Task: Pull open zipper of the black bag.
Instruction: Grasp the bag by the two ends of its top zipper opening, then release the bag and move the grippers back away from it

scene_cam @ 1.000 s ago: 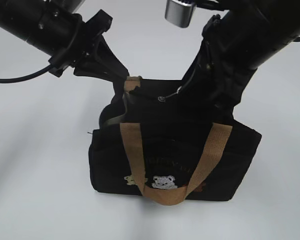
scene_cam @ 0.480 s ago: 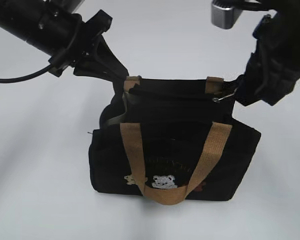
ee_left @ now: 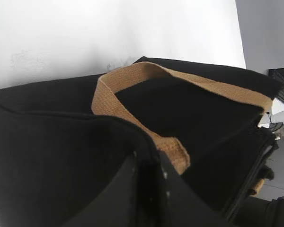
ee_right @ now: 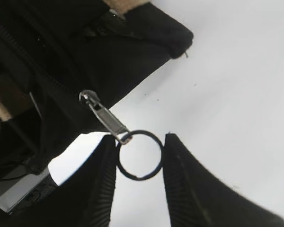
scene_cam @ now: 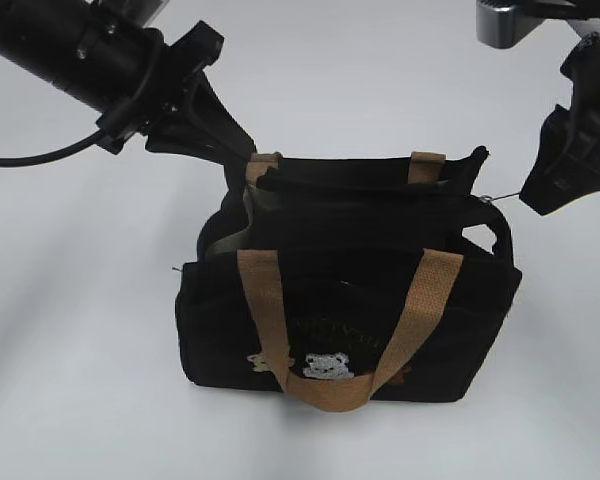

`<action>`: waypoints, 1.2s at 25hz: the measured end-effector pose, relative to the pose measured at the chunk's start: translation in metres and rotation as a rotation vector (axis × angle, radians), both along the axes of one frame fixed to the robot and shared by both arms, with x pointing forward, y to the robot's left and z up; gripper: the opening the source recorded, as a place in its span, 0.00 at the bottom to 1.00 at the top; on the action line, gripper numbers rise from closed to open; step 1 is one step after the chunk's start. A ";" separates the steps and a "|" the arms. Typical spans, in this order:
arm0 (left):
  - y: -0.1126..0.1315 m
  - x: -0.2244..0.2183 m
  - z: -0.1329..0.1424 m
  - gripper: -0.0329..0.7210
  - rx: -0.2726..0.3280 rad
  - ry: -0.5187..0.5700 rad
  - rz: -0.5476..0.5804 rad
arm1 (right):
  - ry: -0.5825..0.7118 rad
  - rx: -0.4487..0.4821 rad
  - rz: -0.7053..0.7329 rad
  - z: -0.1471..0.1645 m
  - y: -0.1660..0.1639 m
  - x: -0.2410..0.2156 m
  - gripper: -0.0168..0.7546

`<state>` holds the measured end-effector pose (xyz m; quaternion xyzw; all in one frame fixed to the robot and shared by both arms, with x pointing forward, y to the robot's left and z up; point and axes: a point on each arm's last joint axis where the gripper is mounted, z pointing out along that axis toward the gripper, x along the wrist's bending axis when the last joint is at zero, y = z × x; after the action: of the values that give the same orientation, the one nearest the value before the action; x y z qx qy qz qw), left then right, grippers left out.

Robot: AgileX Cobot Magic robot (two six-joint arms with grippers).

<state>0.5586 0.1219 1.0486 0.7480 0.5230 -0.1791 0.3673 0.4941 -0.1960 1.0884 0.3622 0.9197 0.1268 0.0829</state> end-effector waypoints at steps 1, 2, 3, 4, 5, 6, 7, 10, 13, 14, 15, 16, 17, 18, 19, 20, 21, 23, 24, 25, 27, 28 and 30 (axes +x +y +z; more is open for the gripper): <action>0.000 0.000 0.000 0.08 0.000 0.000 0.000 | 0.001 -0.006 -0.016 0.000 -0.001 0.000 0.33; 0.000 0.000 0.000 0.08 0.000 0.000 0.000 | 0.001 -0.016 -0.030 0.000 -0.002 0.000 0.33; 0.000 0.000 0.000 0.08 0.000 0.000 0.000 | 0.004 -0.030 -0.042 -0.001 -0.004 0.000 0.33; 0.000 0.000 0.000 0.08 0.000 0.000 0.000 | 0.010 -0.041 -0.054 -0.001 -0.005 0.000 0.33; 0.000 0.000 0.000 0.08 0.000 0.000 0.000 | 0.014 -0.054 -0.065 -0.001 -0.006 0.000 0.33; 0.000 0.000 0.000 0.08 0.000 0.000 0.000 | 0.018 -0.064 -0.074 -0.001 -0.007 -0.001 0.33; 0.000 0.000 0.000 0.08 0.000 0.000 0.000 | 0.026 -0.064 -0.082 -0.001 -0.007 -0.001 0.33; 0.000 0.000 0.000 0.08 0.000 0.000 0.000 | 0.034 -0.063 -0.119 -0.002 -0.008 -0.002 0.33; 0.000 0.000 0.000 0.08 0.000 0.001 -0.001 | 0.041 -0.052 -0.166 -0.002 -0.008 -0.002 0.33; 0.000 -0.001 0.000 0.08 0.000 0.003 -0.004 | 0.041 -0.050 -0.171 -0.001 -0.008 -0.002 0.33; 0.000 -0.001 0.001 0.08 0.000 0.006 -0.009 | 0.040 -0.048 -0.177 -0.001 -0.008 -0.002 0.35; 0.000 -0.003 0.002 0.09 -0.001 0.007 -0.016 | 0.035 -0.043 -0.185 0.001 -0.009 -0.004 0.39; 0.001 -0.005 0.005 0.11 0.004 0.005 -0.028 | 0.031 -0.038 -0.195 0.003 -0.009 -0.005 0.47; 0.002 -0.008 0.008 0.15 0.011 0.001 -0.044 | 0.025 -0.029 -0.212 0.006 -0.010 -0.007 0.57; 0.004 -0.012 0.014 0.19 0.020 -0.015 -0.057 | 0.016 -0.019 -0.232 0.009 -0.011 -0.009 0.65; 0.006 -0.017 0.022 0.24 0.025 -0.037 -0.068 | 0.008 -0.009 -0.250 0.012 -0.012 -0.011 0.73; 0.009 -0.023 0.030 0.31 0.039 -0.065 -0.080 | -0.002 0.001 -0.263 0.016 -0.013 -0.014 0.78; 0.017 -0.038 0.052 0.44 0.060 -0.135 -0.096 | -0.023 0.020 -0.283 0.023 -0.016 -0.020 0.82; 0.022 -0.047 0.064 0.50 0.076 -0.164 -0.098 | -0.027 0.024 -0.288 0.024 -0.017 -0.024 0.83; 0.027 -0.055 0.073 0.54 0.099 -0.182 -0.096 | -0.030 0.027 -0.292 0.024 -0.019 -0.030 0.83; 0.040 -0.077 0.094 0.57 0.148 -0.240 -0.083 | -0.022 0.025 -0.299 0.020 -0.024 -0.043 0.82; 0.048 -0.090 0.103 0.58 0.182 -0.264 -0.068 | -0.015 0.022 -0.302 0.016 -0.027 -0.051 0.81; 0.066 -0.117 0.113 0.59 0.253 -0.293 -0.021 | -0.006 0.023 -0.317 0.008 -0.034 -0.071 0.79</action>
<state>0.4416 0.1875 1.1617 0.8116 0.4746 -0.0048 0.3407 0.4234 -0.2302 1.0969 0.5032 0.8494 0.1238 0.1005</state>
